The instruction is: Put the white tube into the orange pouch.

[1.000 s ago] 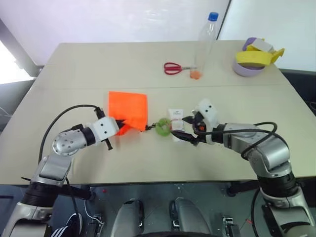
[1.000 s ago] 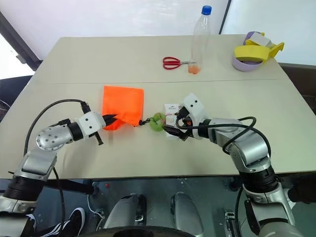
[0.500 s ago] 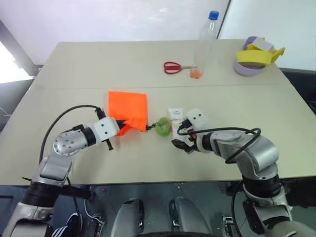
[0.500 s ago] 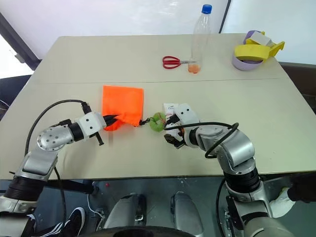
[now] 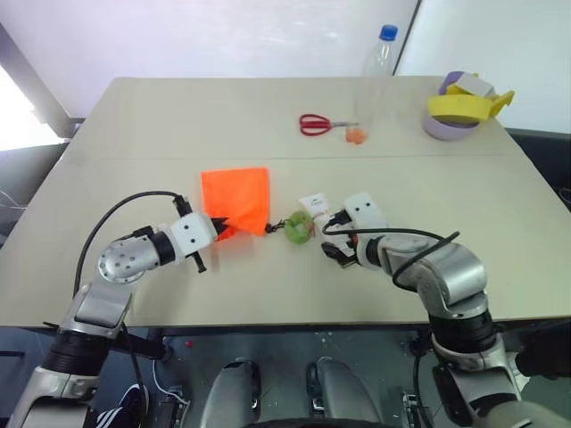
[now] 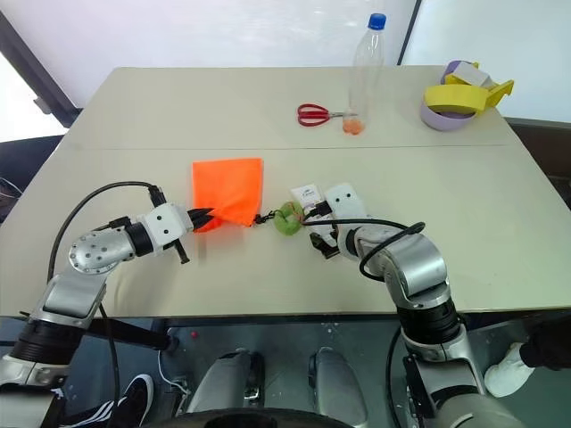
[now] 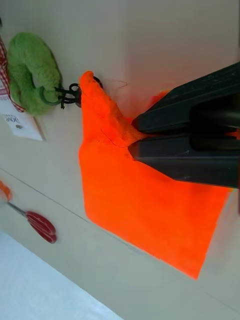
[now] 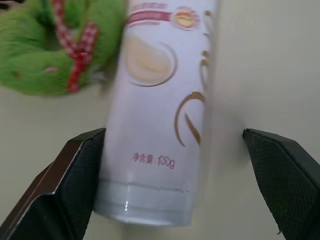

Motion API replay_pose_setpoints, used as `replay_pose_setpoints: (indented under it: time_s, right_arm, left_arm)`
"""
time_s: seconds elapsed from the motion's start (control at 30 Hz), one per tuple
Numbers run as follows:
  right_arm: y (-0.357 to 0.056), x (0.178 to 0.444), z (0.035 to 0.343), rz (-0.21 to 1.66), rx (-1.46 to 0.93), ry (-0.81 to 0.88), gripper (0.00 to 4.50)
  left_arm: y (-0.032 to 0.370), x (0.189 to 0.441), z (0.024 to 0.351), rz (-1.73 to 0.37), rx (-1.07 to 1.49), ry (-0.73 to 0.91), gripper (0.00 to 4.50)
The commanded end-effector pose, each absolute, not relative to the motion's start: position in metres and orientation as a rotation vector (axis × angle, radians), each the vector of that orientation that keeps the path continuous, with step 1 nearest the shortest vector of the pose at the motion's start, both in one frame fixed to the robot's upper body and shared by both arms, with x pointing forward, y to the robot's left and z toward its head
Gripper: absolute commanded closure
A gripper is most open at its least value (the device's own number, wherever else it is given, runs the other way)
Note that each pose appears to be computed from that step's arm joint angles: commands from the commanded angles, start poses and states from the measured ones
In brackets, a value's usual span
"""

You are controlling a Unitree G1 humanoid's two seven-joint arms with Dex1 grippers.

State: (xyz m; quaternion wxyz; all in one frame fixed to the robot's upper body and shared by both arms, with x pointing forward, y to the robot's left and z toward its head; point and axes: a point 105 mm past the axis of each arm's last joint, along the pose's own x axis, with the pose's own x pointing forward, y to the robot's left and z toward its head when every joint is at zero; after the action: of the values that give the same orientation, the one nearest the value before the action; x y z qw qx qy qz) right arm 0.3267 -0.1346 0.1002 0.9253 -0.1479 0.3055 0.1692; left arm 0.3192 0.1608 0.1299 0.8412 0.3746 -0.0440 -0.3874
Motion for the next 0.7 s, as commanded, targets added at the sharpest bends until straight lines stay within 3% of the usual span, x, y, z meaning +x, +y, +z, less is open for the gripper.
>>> replay_pose_setpoints:
  time_s: [0.03,0.13,0.17,0.27,0.37,0.5,0.7]
  right_arm:
    - [-0.169,0.332,0.091,0.234,-0.376,0.654,0.04]
    - [-0.177,0.335,0.094,0.224,-0.37,0.643,0.04]
    - [-0.176,0.335,0.094,0.23,-0.359,0.643,0.27]
    - [-0.162,0.33,0.09,0.302,-0.302,0.65,1.27]
    - [-0.15,0.332,0.097,0.376,-0.264,0.601,2.77]
    - [-0.152,0.33,0.096,0.433,-0.31,0.599,2.85]
    - [-0.166,0.345,0.105,0.376,-0.343,0.558,2.85]
  left_arm:
    - [0.154,0.318,0.144,-0.821,0.806,-0.158,4.5]
    - [0.153,0.318,0.143,-0.824,0.805,-0.159,4.5]
    - [0.153,0.318,0.143,-0.824,0.805,-0.159,4.5]
    - [0.152,0.319,0.144,-0.824,0.805,-0.164,4.5]
    - [0.152,0.319,0.144,-0.823,0.805,-0.165,4.5]
    - [0.152,0.32,0.144,-0.82,0.803,-0.163,4.5]
    - [0.153,0.32,0.142,-0.811,0.806,-0.164,4.5]
